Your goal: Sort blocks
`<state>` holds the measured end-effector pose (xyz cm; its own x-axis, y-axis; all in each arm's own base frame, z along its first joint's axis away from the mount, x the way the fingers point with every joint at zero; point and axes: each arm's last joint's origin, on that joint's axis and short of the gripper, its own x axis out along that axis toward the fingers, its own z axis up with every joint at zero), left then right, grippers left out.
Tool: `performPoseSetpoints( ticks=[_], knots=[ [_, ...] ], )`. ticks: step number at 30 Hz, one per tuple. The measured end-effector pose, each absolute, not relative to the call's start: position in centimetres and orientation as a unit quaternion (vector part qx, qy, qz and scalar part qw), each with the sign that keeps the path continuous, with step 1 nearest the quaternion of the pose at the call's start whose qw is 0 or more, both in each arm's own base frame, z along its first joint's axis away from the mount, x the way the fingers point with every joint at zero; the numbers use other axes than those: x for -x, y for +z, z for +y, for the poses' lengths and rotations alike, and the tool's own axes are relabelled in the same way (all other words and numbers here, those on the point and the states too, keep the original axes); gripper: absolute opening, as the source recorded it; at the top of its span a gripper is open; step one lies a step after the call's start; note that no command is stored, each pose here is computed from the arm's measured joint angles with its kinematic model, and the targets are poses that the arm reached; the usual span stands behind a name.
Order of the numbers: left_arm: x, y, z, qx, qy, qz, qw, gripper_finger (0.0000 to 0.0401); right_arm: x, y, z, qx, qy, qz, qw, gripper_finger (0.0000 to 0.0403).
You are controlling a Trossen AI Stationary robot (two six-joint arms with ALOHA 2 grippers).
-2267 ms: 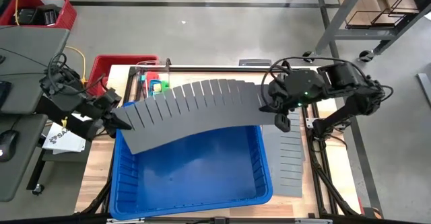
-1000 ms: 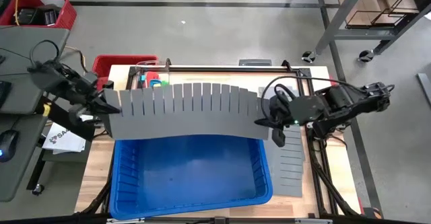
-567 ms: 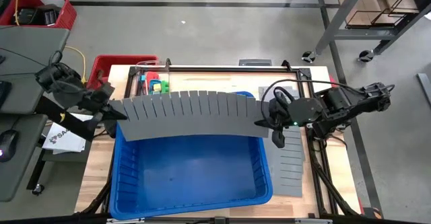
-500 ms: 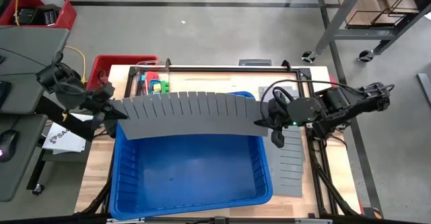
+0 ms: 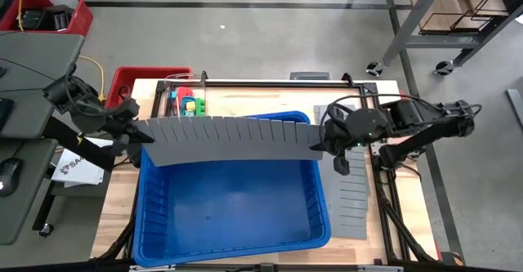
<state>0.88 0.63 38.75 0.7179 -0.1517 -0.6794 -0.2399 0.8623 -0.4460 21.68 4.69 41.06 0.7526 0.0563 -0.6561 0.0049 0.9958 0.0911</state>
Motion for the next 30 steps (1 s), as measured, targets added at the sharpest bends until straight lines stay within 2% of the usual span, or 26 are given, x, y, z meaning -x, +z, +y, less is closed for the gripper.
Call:
performPoseSetpoints(
  ticks=[5, 10, 17, 22, 30],
  knots=[
    [-0.9, 38.7, 0.6, 0.260, 0.025, 0.384, 0.886, 0.0000, -21.9, 38.9, 3.9, -0.060, 0.022, 0.368, 0.928, 0.0001],
    [-1.4, 38.8, 0.4, 0.212, 0.040, 0.382, 0.899, 0.0000, -22.1, 37.6, 3.1, -0.059, 0.036, 0.334, 0.940, 0.0001],
    [-1.9, 38.9, 0.1, 0.129, 0.053, 0.367, 0.920, 0.0000, -22.0, 37.7, 1.4, -0.070, 0.032, 0.331, 0.941, 0.0000],
    [-2.0, 39.0, 0.4, 0.085, 0.096, 0.343, 0.930, 0.0000, -22.4, 38.0, 0.4, -0.077, 0.049, 0.307, 0.947, 0.0000],
    [-2.0, 39.0, 0.6, 0.088, 0.129, 0.346, 0.925, 0.0000, -23.6, 36.1, -0.5, -0.064, 0.075, 0.314, 0.944, 0.0000]
  ],
)
